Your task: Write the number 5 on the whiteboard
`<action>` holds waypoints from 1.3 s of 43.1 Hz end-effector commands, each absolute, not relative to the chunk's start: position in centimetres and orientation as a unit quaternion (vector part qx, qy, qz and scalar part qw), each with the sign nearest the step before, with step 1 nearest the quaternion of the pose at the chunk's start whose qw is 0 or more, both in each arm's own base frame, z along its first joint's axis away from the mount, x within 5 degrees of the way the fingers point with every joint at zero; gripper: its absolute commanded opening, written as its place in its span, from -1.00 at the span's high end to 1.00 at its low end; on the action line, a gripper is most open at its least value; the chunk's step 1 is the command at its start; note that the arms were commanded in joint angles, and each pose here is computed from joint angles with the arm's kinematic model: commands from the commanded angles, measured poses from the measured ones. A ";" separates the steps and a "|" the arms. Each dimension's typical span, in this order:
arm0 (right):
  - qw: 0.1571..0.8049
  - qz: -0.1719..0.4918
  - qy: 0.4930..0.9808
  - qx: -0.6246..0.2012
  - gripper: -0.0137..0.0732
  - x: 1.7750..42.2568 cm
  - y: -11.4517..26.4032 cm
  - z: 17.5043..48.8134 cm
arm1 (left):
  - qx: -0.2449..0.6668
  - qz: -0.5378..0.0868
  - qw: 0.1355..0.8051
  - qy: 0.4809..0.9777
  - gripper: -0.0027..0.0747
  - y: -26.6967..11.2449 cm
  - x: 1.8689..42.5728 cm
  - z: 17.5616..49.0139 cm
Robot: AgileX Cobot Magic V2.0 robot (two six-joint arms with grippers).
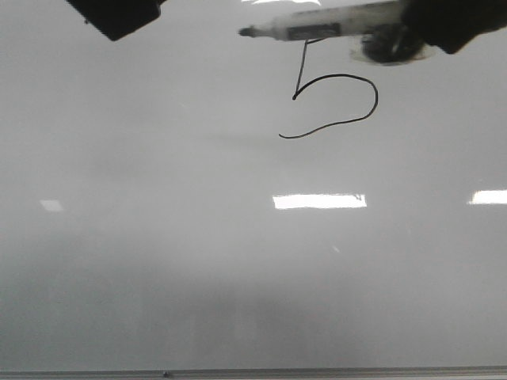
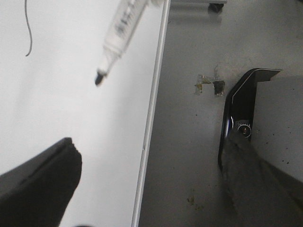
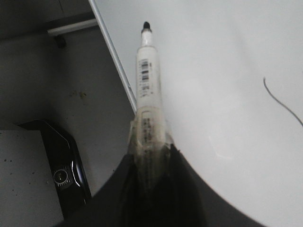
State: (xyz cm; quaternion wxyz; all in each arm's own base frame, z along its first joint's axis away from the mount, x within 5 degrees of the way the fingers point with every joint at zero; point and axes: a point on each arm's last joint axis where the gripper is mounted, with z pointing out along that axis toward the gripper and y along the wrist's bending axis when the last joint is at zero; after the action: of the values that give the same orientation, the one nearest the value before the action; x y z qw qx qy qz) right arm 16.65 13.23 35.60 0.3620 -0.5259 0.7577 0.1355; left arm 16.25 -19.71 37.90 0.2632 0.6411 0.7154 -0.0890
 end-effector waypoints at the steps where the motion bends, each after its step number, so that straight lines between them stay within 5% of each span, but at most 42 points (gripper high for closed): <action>1: 0.420 0.148 0.720 -0.532 0.82 16.0 14.5 37.6 | 0.632 -0.105 0.323 0.696 -0.59 -19.7 15.8 40.0; 12: 0.420 0.169 0.690 -0.565 0.82 15.5 16.9 38.4 | 0.651 -0.124 0.321 0.677 -0.52 -20.4 15.8 39.8; 38: 0.418 0.184 0.683 -0.569 0.81 15.2 17.6 38.5 | 0.666 -0.136 0.315 0.663 0.98 -21.0 15.8 39.4; 43: 0.430 0.196 0.683 -0.557 0.49 15.2 17.8 38.8 | 0.670 -0.137 0.316 0.658 0.98 -21.0 15.8 39.4; 52: 0.441 0.212 0.701 -0.520 -0.66 15.1 17.2 39.4 | 0.666 -0.114 0.319 0.665 0.98 -20.7 16.2 39.4; 56: 0.449 0.199 0.723 -0.486 -0.72 15.0 15.7 40.0 | 0.642 -0.091 0.327 0.687 0.98 -19.9 17.0 39.5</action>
State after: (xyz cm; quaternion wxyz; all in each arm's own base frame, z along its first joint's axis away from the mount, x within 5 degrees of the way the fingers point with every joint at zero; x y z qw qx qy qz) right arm 15.20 17.14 37.43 0.3918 -0.5368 0.7210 0.1963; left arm 16.56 -20.69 37.43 0.2696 0.6767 0.6778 -0.1001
